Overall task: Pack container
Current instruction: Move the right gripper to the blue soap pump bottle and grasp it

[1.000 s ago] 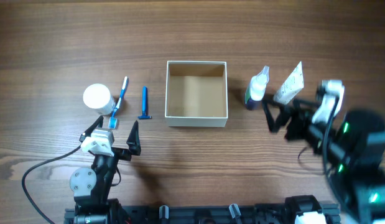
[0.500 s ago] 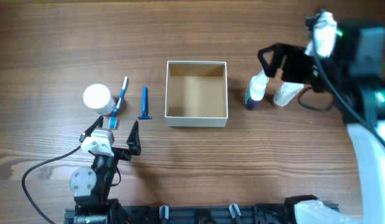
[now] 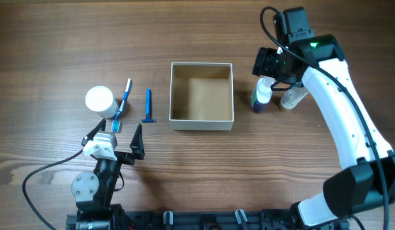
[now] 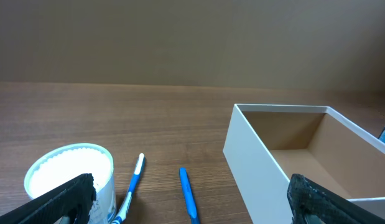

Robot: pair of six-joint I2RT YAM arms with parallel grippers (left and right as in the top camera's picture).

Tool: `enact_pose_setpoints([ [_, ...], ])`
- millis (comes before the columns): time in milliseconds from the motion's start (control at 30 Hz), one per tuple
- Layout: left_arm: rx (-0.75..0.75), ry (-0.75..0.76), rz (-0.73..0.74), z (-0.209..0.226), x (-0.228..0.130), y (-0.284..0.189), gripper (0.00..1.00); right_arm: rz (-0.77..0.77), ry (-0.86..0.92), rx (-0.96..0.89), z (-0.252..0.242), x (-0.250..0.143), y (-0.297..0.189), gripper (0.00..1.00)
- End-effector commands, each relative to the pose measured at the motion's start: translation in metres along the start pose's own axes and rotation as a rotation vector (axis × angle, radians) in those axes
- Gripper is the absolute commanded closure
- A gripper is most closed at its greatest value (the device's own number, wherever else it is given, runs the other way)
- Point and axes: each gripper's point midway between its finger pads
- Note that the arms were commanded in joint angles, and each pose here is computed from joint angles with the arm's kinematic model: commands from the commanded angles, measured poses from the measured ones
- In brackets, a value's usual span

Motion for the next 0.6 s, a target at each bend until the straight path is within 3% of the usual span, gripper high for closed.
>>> enact_pose_setpoints([
  [0, -0.01, -0.011, 0.007, -0.002, -0.003, 0.0, 0.0, 0.011, 0.059, -0.053, -0.005, 0.0, 0.01, 0.17],
  [300, -0.01, -0.01, 0.007, -0.002, -0.003, 0.0, 0.0, 0.073, 0.053, -0.076, 0.001, -0.014, 0.029, 0.25],
  [433, -0.01, -0.011, 0.007, -0.002, -0.003, 0.0, 0.0, 0.065, 0.065, -0.076, 0.003, -0.012, 0.031, 0.43],
  [567, -0.01, -0.011, 0.007, -0.002, -0.003, 0.0, 0.0, 0.09, 0.087, -0.093, -0.001, -0.019, 0.03, 0.44],
])
Point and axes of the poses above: each gripper's point midway between its finger pads, its own y axis out along the fingers, its own z axis along the line the jaws close on, x = y × z, and after that the axes turned 2 degrees about -y, right-handed
